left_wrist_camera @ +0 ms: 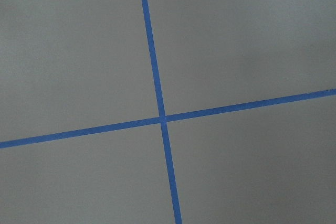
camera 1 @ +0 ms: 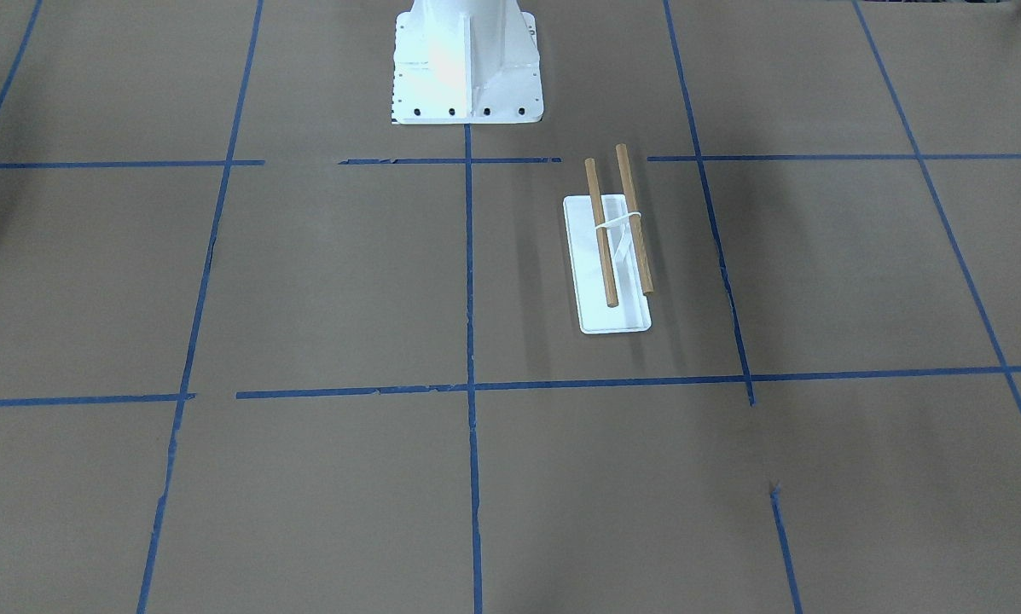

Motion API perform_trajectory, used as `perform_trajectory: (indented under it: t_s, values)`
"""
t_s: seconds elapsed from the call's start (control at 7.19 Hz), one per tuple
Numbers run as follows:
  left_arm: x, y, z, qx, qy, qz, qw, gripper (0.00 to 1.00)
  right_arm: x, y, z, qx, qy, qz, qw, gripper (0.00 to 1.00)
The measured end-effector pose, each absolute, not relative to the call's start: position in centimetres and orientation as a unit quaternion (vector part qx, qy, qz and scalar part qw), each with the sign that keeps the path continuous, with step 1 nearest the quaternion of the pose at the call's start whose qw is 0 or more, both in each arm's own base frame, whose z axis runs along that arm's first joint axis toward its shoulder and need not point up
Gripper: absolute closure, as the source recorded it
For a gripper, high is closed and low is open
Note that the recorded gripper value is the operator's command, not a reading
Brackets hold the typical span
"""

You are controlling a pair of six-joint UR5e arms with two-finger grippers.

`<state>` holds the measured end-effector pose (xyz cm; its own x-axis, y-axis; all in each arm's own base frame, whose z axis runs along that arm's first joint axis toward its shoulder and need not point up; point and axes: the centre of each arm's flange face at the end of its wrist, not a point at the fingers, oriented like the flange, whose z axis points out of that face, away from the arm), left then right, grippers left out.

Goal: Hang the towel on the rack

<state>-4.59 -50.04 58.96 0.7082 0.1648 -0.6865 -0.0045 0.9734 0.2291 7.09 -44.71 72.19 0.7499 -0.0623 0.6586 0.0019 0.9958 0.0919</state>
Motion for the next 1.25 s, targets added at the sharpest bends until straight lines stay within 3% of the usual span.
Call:
perform_trajectory:
  t_s: [0.42,0.97,1.11,1.25]
  values:
    - [-4.6,-50.0,58.9,0.106,0.379,0.047,0.918,0.00,2.6,-40.7,77.7,0.059,-0.337,-0.086,0.936,0.00]
    - [-4.6,-50.1,58.8,0.108,0.380,0.047,0.918,0.00,-0.3,-39.4,80.9,0.041,-0.308,-0.127,0.942,0.01]
    - [-4.6,-50.1,58.8,0.109,0.380,0.048,0.917,0.00,-0.3,-39.3,81.6,0.036,-0.299,-0.128,0.945,0.34]
    - [-4.6,-50.1,58.8,0.109,0.379,0.048,0.917,0.00,-0.2,-39.1,82.3,0.031,-0.293,-0.127,0.947,0.99]
